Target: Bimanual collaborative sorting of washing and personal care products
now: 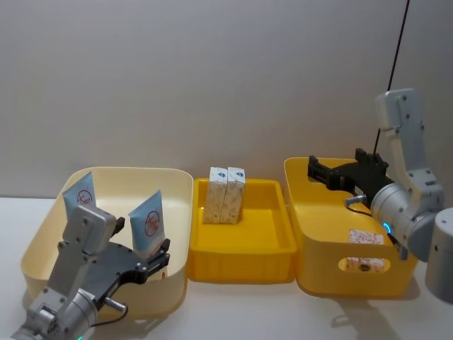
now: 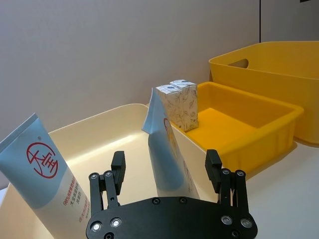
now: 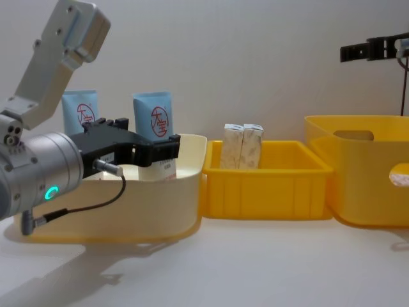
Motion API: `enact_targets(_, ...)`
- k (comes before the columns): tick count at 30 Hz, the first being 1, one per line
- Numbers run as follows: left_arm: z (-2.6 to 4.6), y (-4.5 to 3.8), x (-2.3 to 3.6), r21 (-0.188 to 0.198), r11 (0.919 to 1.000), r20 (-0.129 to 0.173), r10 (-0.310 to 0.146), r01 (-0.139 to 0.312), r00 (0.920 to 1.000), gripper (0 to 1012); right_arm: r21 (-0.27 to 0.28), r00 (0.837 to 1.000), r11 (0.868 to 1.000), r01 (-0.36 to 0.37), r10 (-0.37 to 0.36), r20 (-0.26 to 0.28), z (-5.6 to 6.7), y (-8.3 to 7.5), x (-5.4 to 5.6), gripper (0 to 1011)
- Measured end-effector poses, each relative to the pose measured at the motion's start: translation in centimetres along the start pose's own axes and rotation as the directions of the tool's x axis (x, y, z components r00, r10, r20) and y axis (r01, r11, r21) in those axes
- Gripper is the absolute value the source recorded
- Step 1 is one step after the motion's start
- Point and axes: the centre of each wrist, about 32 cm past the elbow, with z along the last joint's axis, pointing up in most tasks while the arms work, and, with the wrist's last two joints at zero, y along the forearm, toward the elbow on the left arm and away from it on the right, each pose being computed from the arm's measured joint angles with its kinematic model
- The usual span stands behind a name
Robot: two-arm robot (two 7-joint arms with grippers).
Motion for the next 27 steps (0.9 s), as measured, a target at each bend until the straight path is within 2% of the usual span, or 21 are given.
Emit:
enact_targets(10, 0.25, -0.67, 0.34, 0.001, 1.0, -0.004, -0.008, 0.008, 1.0, 1000, 0.0, 1.0, 1.0, 0.0, 0.0, 0.0, 0.0, 0.0, 0.0, 1001)
enact_targets(25, -0.41, -1.48, 0.3, 0.033, 0.9991, -0.021, -0.024, 0.025, 0.9995, 999, 0.0, 1.0, 1.0, 0.0, 0.0, 0.0, 0.0, 0.0, 0.0, 1001)
enact_targets(27, -0.48, -1.54, 0.3, 0.036, 0.999, -0.022, -0.025, 0.026, 0.9994, 960, 0.0, 1.0, 1.0, 0.0, 0.0, 0.0, 0.0, 0.0, 0.0, 1001)
